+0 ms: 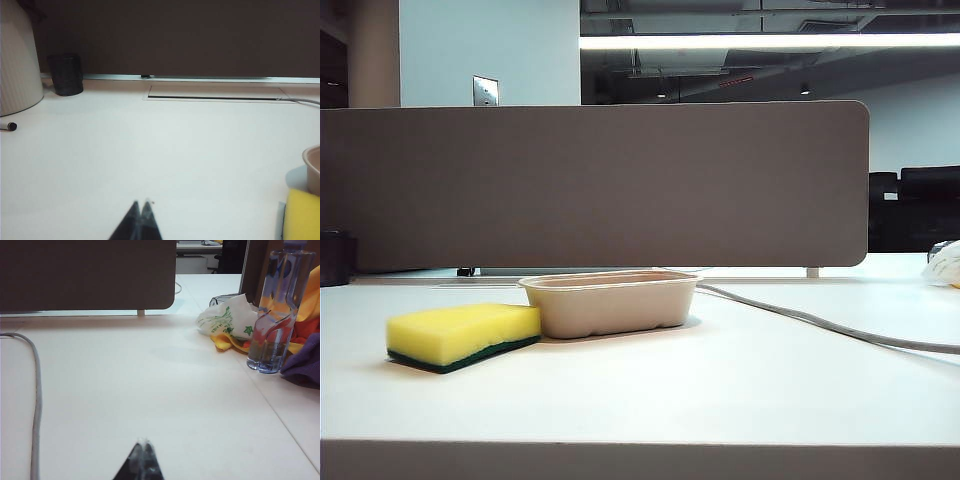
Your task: Take out the cleaning sponge from the paper lunch box and place it on the table.
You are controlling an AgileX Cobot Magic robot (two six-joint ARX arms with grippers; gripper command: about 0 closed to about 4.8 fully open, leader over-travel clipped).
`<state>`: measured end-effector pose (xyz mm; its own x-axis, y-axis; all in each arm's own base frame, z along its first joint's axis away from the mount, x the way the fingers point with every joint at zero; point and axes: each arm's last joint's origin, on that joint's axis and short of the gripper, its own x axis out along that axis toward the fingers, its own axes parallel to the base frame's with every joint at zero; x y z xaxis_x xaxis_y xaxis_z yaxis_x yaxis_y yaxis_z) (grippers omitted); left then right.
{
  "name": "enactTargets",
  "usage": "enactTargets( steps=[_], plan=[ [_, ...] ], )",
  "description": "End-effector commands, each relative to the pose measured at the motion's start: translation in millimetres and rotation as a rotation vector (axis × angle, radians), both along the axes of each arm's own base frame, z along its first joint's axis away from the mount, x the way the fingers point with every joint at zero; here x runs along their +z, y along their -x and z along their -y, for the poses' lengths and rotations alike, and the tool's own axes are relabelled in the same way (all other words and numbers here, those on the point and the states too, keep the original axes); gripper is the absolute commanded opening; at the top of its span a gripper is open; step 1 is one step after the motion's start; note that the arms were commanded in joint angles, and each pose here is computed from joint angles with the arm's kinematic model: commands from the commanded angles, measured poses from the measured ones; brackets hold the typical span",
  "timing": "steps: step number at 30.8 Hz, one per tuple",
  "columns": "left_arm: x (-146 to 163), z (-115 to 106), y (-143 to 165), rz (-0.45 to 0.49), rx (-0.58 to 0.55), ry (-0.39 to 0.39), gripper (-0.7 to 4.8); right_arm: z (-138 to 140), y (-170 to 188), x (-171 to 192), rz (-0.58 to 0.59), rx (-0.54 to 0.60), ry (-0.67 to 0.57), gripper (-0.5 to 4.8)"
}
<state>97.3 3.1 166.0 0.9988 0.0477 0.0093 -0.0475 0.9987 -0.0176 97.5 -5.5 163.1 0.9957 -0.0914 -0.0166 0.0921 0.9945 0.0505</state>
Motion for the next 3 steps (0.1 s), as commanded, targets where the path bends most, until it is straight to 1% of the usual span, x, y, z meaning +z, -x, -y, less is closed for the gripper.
enactTargets(
  steps=[1,3],
  plan=[
    [1.3,0.1,-0.1,0.010,-0.001,0.001,-0.05,0.0,0.1,1.8,0.015,0.000,0.000,-0.05],
    [1.3,0.1,-0.1,0.010,-0.002,0.000,-0.05,0.0,0.1,1.8,0.015,0.000,0.000,-0.05]
  ],
)
